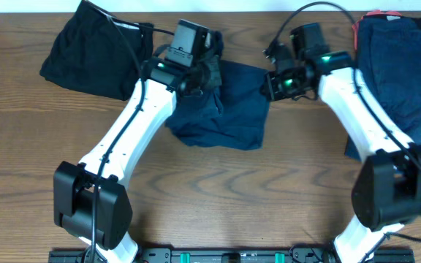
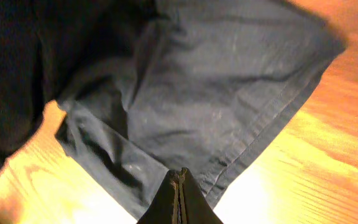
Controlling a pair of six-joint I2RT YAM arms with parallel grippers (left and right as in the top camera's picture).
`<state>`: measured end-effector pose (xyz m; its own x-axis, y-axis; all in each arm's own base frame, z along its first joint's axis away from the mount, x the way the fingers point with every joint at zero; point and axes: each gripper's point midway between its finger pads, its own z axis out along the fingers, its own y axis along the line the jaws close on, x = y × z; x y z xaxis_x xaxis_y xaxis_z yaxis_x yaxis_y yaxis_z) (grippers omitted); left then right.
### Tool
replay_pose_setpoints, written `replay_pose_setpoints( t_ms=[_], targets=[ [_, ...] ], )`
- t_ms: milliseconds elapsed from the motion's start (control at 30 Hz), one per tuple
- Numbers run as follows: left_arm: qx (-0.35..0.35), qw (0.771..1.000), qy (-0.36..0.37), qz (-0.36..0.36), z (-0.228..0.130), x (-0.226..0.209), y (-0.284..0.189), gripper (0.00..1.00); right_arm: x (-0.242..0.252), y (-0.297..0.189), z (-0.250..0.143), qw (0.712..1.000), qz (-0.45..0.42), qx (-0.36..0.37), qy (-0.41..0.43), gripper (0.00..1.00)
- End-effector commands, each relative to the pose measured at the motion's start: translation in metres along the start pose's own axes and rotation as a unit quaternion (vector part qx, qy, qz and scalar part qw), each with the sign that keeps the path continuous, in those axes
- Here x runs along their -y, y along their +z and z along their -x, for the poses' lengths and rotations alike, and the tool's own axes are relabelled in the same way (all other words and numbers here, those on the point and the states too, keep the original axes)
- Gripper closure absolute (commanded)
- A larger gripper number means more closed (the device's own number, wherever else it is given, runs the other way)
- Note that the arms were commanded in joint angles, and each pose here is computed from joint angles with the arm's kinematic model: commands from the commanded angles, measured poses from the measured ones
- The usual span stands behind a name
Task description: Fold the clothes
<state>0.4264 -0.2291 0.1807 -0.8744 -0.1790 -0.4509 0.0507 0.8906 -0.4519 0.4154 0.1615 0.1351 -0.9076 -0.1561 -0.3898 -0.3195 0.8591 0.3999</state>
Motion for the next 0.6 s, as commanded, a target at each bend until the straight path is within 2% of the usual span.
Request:
replay_pose_setpoints(
  t_ms=[0,200,233,333,400,567],
  targets=[
    [-0.001,1.0,0.013,-0.023,-0.003,0.021,-0.002,0.94,0.015,-0.023,0.01,0.999,-0.007,0.027,0.021,0.99],
    [-0.008,0.999,0.029,-0.031,-0.015,0.037,0.0,0.93,0.039,-0.042,0.011,0.998,-0.021,0.041,0.048,0.99],
    [-0.009,0.999,0.031,-0.033,-0.016,0.04,0.001,0.83,0.041,-0.043,0.01,0.998,-0.022,0.04,0.052,0.99],
    [-0.01,0.998,0.039,-0.04,-0.021,0.048,0.002,0.3,0.046,-0.046,0.009,0.997,-0.025,0.041,0.058,0.99],
    [-0.008,0.998,0.047,-0.046,-0.022,0.054,0.002,0.03,0.048,-0.047,0.009,0.997,-0.023,0.042,0.061,0.99],
    [0.01,0.995,0.088,-0.037,-0.015,0.052,0.002,0.02,0.044,-0.046,0.007,0.997,-0.015,0.037,0.061,0.99]
  ],
)
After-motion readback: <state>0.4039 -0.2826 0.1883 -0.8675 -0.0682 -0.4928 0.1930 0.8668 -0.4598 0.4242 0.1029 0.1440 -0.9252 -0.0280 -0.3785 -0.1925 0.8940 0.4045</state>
